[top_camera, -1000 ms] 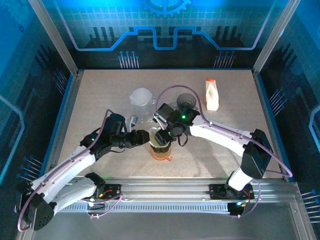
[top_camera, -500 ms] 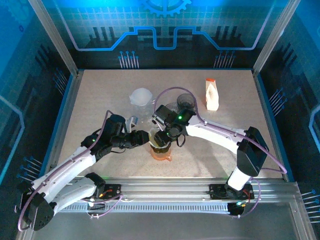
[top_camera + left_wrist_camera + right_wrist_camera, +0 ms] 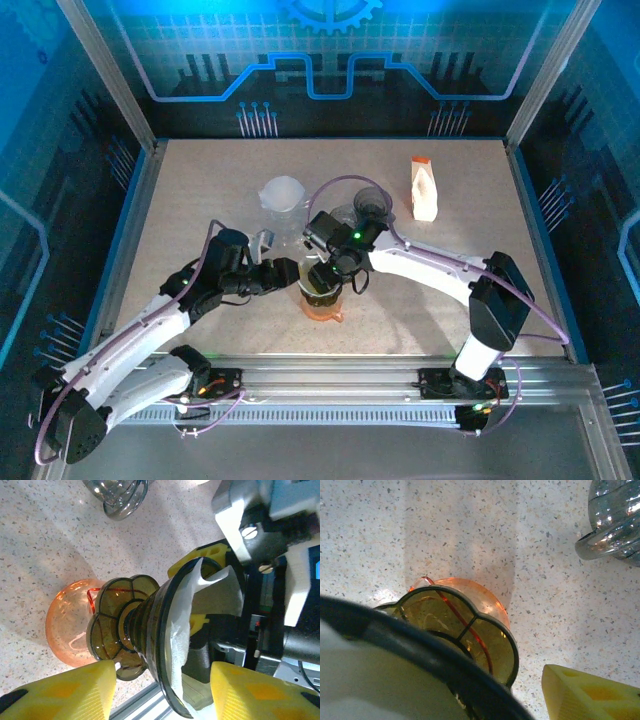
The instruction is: Place the coffee filter in the dripper
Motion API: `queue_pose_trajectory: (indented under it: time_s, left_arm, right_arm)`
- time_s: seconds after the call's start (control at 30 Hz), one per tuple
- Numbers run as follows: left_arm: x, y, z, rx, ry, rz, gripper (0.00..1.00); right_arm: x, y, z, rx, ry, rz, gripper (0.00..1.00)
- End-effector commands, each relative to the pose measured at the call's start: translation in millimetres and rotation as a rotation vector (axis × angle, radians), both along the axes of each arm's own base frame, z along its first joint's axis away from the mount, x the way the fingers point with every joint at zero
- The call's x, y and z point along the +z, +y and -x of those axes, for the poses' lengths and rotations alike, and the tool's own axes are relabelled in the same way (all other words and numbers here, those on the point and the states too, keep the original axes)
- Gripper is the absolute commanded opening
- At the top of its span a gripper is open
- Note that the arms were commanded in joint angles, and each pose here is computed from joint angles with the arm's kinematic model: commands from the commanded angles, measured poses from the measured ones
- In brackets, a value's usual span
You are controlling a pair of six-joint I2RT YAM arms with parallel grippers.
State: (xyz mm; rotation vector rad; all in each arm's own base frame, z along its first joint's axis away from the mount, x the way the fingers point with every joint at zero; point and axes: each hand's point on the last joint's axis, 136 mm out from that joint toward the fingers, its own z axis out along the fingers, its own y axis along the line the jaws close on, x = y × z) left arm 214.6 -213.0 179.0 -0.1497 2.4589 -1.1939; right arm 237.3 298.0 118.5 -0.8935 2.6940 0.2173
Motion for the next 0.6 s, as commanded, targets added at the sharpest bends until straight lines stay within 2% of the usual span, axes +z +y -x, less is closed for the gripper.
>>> queue_pose_trajectory:
  time_s: [0.0,0.2,0.57]
  left_arm:
    - [-1,-2,-2,0.008,-0.008,0.005,0.53]
    - [-8,-3,-2,0.000,0.010,-0.004,0.45]
    - [-15,-2,-1,-0.001,0.028,-0.017,0.40]
  right_arm:
    - [-9,-4,1,-0.005,0.001,0.040,0.63]
    - [-11,-4,1,-0.005,-0.001,0.049,0.63]
    - [-12,-3,1,-0.002,0.001,0.051,0.63]
